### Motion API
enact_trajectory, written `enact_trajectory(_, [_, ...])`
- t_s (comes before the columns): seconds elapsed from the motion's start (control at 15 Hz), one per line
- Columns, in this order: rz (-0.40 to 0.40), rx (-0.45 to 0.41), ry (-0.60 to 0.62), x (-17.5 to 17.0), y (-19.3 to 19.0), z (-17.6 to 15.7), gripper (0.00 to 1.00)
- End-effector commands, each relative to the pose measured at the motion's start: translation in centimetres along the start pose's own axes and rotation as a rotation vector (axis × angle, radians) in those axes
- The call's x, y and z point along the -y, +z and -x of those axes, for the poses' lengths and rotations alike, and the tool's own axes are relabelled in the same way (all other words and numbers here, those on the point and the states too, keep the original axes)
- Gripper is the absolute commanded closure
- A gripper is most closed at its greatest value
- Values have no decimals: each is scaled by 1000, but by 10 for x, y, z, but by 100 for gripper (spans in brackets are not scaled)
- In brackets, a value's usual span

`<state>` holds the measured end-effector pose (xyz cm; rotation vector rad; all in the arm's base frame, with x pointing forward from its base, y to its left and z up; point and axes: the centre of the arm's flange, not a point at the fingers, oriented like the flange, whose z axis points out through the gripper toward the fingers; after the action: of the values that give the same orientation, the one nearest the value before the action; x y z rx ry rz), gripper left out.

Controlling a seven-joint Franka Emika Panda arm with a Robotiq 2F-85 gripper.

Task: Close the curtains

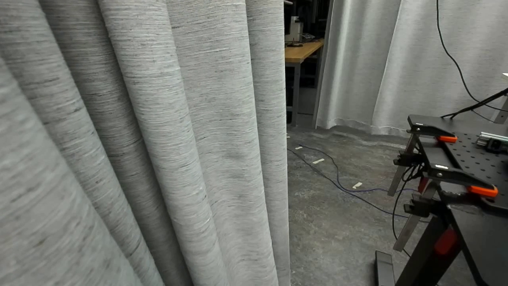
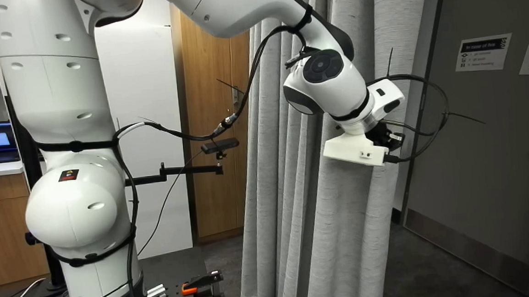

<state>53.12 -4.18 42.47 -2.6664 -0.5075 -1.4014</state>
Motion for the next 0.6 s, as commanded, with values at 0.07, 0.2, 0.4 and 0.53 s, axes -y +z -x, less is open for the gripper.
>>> enact_trajectory(0.07, [151,33,93,-81,-17,1,100])
enact_trajectory(0.2, [212,45,135,-110,-26,6,100])
enact_trajectory(0.4, [317,73,200,-152,-34,12,100])
enact_trajectory(0.53, [387,92,244,-179,-38,15,100])
